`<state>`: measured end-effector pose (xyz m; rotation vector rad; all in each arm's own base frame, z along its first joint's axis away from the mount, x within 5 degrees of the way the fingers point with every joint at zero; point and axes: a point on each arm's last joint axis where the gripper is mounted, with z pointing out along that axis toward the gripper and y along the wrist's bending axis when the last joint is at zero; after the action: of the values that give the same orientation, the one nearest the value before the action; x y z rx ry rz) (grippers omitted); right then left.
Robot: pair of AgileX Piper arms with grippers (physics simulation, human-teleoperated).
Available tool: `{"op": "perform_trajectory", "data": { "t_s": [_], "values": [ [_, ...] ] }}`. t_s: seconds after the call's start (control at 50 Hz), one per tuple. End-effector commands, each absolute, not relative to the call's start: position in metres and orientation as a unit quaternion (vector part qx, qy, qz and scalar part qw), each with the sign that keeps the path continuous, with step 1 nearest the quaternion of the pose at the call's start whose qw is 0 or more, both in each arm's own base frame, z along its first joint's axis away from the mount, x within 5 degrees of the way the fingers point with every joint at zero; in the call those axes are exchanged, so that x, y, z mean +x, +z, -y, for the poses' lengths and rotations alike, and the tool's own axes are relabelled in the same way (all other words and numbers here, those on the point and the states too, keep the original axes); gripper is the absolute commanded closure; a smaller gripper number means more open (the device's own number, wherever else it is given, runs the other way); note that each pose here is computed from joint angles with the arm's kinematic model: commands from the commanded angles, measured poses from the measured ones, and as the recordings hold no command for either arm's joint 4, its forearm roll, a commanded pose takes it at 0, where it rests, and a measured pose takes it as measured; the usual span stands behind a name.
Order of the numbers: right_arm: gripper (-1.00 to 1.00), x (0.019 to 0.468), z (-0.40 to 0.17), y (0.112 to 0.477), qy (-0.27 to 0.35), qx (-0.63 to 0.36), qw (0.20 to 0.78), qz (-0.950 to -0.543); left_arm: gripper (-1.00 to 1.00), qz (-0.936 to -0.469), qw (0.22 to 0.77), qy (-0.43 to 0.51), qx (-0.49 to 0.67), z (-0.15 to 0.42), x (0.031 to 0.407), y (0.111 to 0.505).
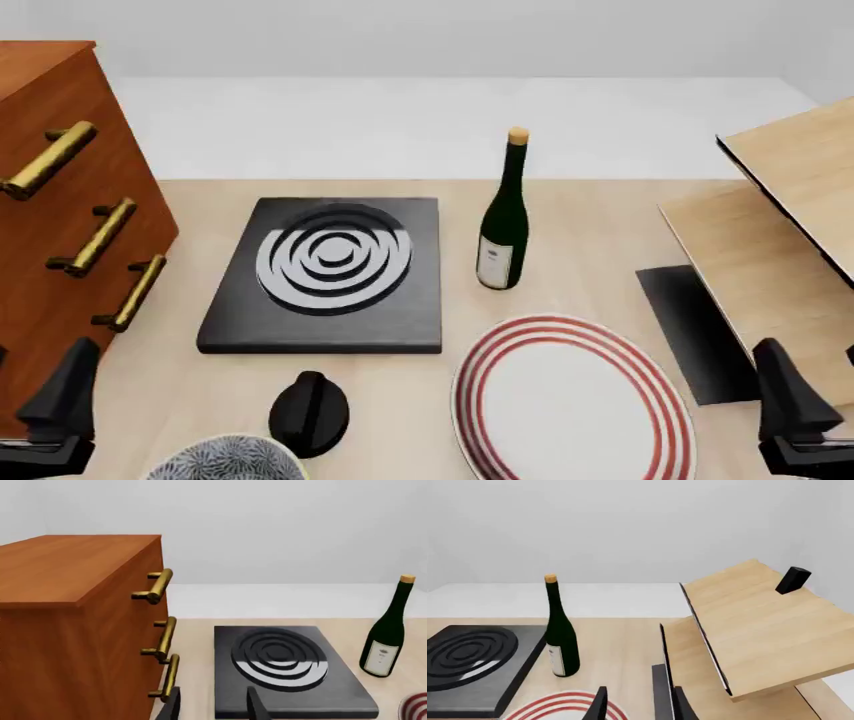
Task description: Pick up the akita bowl and put it on the plate.
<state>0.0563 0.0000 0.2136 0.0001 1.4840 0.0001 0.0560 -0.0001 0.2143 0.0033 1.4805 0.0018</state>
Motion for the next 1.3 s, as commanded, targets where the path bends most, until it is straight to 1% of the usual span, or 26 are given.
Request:
{"op": "perform_trajectory", "data": {
  "t_s": [0.02, 0.06, 0.1, 0.2, 0.28, 0.3, 0.42, 0.44, 0.48, 0.6, 0.72, 0.74, 0.8, 0.86, 0.94, 1.02, 1.16, 1.3],
  "values": [
    [-1.00, 0.057, 0.000, 0.214, 0.000, 0.000, 0.737, -0.676, -1.00, -0.649, 0.761, 0.021, 0.005, -0.001, 0.055, 0.223],
    [-1.00, 0.057, 0.000, 0.214, 0.000, 0.000, 0.737, -0.676, -1.00, -0.669, 0.743, 0.009, 0.021, 0.001, 0.055, 0.220],
    [-1.00, 0.057, 0.000, 0.214, 0.000, 0.000, 0.737, -0.676, -1.00, -0.676, 0.736, 0.016, 0.037, 0.002, 0.055, 0.218],
    [-1.00, 0.056, 0.000, 0.214, 0.001, 0.000, 0.737, -0.676, -1.00, -0.703, 0.710, -0.001, 0.044, 0.004, 0.058, 0.220],
    [-1.00, 0.056, 0.000, 0.214, 0.001, 0.000, 0.737, -0.676, -1.00, -0.716, 0.695, -0.002, 0.068, 0.005, 0.054, 0.233],
    [-1.00, 0.056, 0.000, 0.214, 0.001, 0.000, 0.737, -0.676, -1.00, -0.711, 0.698, -0.014, 0.083, 0.006, 0.047, 0.241],
    [-1.00, 0.056, 0.000, 0.214, 0.001, 0.000, 0.737, -0.676, -1.00, -0.740, 0.665, -0.006, 0.102, 0.006, 0.041, 0.251],
    [-1.00, 0.056, 0.000, 0.214, 0.001, 0.000, 0.736, -0.676, -1.00, -0.740, 0.665, -0.009, 0.105, 0.006, 0.037, 0.256],
    [-1.00, 0.056, 0.000, 0.214, 0.001, 0.000, 0.737, -0.676, -1.00, -0.752, 0.651, -0.023, 0.099, 0.006, 0.034, 0.258],
    [-1.00, 0.056, 0.000, 0.214, 0.001, 0.000, 0.737, -0.676, -1.00, -0.779, 0.615, -0.024, 0.119, 0.005, 0.027, 0.261],
    [-1.00, 0.056, 0.000, 0.215, 0.001, 0.000, 0.737, -0.676, -1.00, -0.796, 0.588, -0.033, 0.140, 0.003, 0.014, 0.272],
    [-1.00, 0.056, 0.000, 0.215, 0.001, 0.000, 0.737, -0.676, -1.00, -0.803, 0.576, -0.032, 0.149, 0.003, 0.014, 0.269],
    [-1.00, 0.056, 0.000, 0.215, 0.001, 0.000, 0.737, -0.676, -1.00, -0.807, 0.571, -0.028, 0.146, 0.002, 0.010, 0.273],
    [-1.00, 0.056, 0.000, 0.215, 0.001, 0.000, 0.737, -0.676, -1.00, -0.819, 0.551, -0.025, 0.159, 0.002, 0.008, 0.273],
    [-1.00, 0.056, 0.000, 0.215, 0.001, 0.000, 0.737, -0.676, -1.00, -0.833, 0.526, -0.032, 0.168, 0.003, 0.012, 0.274],
    [-1.00, 0.056, 0.000, 0.215, 0.001, 0.000, 0.737, -0.676, -1.00, -0.846, 0.496, -0.017, 0.195, 0.005, 0.017, 0.264],
    [-1.00, 0.056, 0.000, 0.215, 0.001, 0.000, 0.737, -0.676, -1.00, -0.853, 0.480, -0.016, 0.202, 0.006, 0.022, 0.264],
    [-1.00, 0.056, 0.000, 0.214, 0.001, 0.000, 0.737, -0.676, -1.00, -0.865, 0.454, -0.019, 0.214, 0.009, 0.031, 0.250]
  ]
}}
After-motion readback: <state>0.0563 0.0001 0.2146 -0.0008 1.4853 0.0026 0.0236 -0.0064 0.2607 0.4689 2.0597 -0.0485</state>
